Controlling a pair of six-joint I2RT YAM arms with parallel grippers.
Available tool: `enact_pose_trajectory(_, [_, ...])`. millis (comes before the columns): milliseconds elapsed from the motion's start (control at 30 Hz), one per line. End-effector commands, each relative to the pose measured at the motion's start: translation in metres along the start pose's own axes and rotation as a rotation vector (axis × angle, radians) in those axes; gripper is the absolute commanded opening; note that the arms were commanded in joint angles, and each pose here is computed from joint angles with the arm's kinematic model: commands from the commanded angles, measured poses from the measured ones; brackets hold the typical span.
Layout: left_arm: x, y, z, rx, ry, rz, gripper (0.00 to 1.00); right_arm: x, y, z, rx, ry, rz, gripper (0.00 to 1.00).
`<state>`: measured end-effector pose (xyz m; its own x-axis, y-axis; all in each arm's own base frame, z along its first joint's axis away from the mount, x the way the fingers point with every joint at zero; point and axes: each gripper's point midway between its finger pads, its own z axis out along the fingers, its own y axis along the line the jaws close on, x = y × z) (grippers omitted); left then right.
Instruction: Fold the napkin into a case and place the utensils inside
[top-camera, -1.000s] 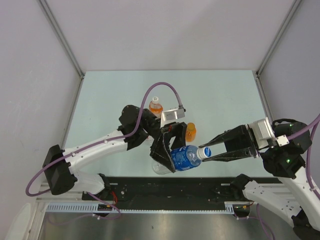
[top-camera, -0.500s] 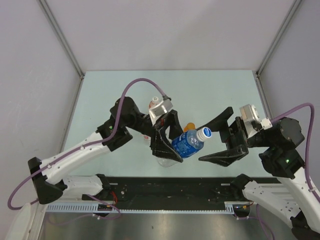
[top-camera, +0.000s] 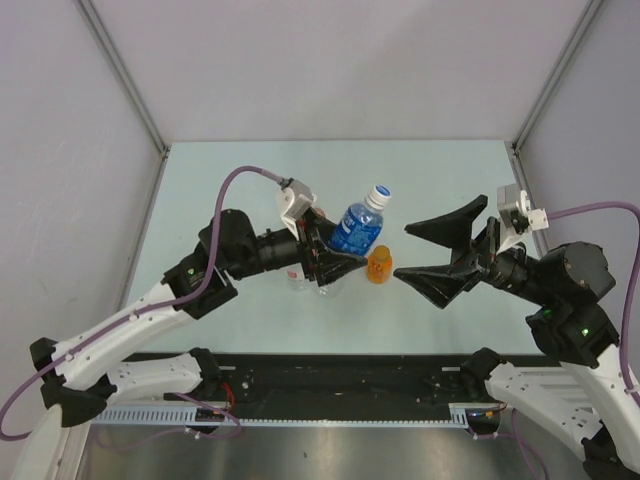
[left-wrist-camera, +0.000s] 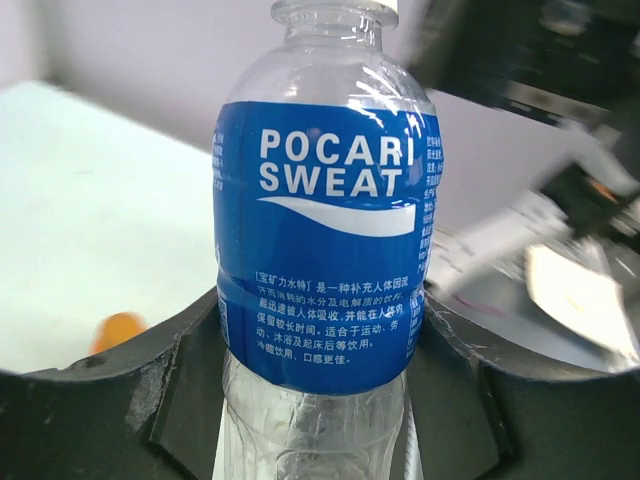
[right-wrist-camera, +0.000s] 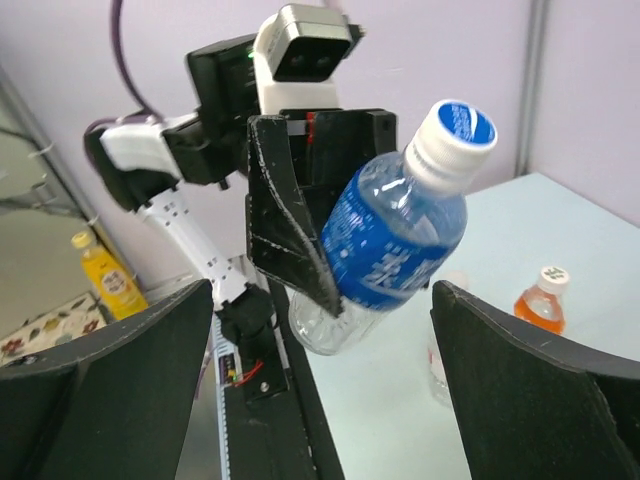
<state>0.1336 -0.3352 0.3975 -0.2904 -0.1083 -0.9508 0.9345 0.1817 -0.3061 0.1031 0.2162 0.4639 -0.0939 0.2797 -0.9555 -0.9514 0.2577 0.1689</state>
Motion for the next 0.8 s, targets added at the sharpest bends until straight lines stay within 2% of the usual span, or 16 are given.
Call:
enact_pose_trajectory(0, [-0.018,0.059,-0.018,-0.362,-0.113,0.039,0.00,-0.017,-0.019,-0.002,0.141,-0.060,0.041,0.93])
enact_pose_trajectory(33, [-0.018,0.069,-0.022,-0.435,-0.126,0.041,0.00,-0.020,-0.026,-0.003,0.186,-0.080,0.055,0.93])
enact_pose_trajectory(167, [-0.006,0.079,-0.023,-0.543,-0.099,0.097,0.00,-0.031,-0.052,-0.003,0.333,-0.162,0.150,0.90])
enact_pose_trajectory(333, [0.010,0.070,-0.013,-0.582,-0.052,0.219,0.00,-0.042,-0.066,0.002,0.394,-0.246,0.279,0.88])
enact_pose_trajectory(500, [0.022,0.065,-0.005,-0.611,-0.016,0.290,0.00,-0.037,-0.080,0.007,0.446,-0.257,0.343,0.88])
enact_pose_trajectory(767, [0.029,0.064,0.001,-0.652,-0.017,0.321,0.00,-0.020,-0.088,0.020,0.466,-0.214,0.425,0.86])
